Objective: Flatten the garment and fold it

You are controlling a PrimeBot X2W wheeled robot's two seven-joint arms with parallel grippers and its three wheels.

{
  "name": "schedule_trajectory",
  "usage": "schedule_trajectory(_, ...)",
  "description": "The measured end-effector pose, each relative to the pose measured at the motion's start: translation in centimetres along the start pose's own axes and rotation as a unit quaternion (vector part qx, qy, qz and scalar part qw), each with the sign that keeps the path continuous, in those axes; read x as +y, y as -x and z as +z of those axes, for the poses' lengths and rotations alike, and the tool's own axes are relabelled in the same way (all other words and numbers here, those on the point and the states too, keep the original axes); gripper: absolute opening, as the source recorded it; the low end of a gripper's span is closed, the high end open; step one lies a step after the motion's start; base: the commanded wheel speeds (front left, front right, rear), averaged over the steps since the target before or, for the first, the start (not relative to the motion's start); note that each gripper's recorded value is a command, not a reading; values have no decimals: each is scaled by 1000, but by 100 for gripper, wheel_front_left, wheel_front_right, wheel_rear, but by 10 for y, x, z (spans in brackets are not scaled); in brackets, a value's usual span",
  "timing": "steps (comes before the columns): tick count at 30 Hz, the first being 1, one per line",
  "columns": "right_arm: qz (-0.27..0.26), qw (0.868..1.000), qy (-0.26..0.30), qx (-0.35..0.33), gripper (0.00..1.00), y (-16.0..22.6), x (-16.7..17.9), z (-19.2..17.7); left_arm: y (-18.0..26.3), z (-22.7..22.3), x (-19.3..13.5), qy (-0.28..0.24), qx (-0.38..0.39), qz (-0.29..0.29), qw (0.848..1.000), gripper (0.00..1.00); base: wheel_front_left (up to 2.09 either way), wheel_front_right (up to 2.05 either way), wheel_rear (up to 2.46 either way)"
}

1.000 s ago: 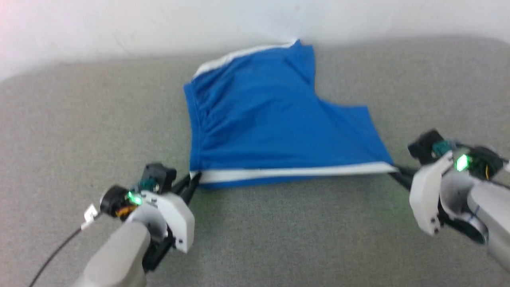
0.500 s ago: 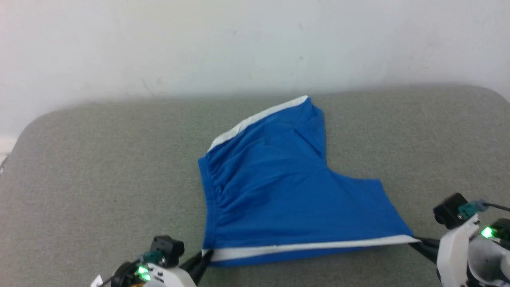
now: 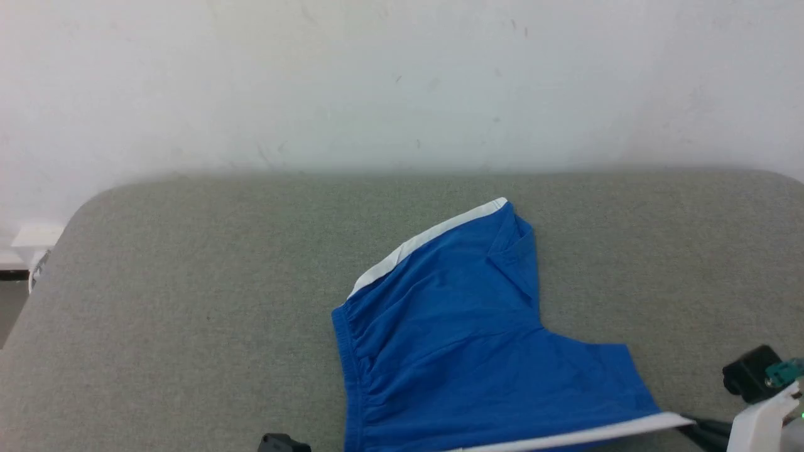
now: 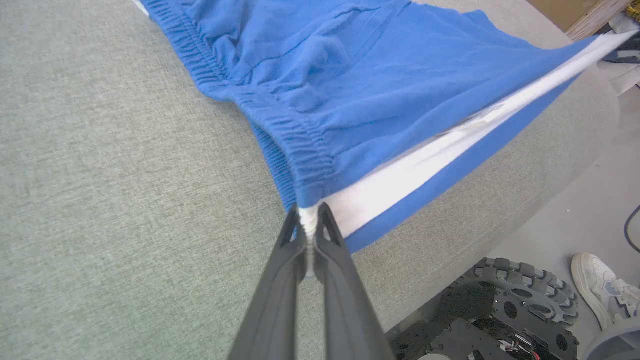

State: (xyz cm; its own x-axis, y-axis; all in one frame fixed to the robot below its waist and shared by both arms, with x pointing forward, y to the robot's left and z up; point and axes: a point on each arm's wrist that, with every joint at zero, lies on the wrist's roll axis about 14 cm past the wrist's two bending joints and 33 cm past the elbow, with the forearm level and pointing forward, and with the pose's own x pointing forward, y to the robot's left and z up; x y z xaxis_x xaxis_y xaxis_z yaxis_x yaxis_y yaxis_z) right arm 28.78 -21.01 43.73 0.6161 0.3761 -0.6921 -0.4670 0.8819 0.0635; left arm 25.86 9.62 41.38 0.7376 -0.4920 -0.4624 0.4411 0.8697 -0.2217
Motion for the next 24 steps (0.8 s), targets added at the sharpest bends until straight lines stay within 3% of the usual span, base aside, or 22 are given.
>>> schedule_trajectory(15, -26, 983, 87, -157, 0, -30, -22, 148, -26, 85, 11, -10, -93, 0, 996, 0, 0, 0, 0)
schedule_trajectory(24, -10, 984, 107, -140, 0, -104, -33, 208, -60, 126, 46, 4, -124, 31, 992, 0, 0, 0, 0)
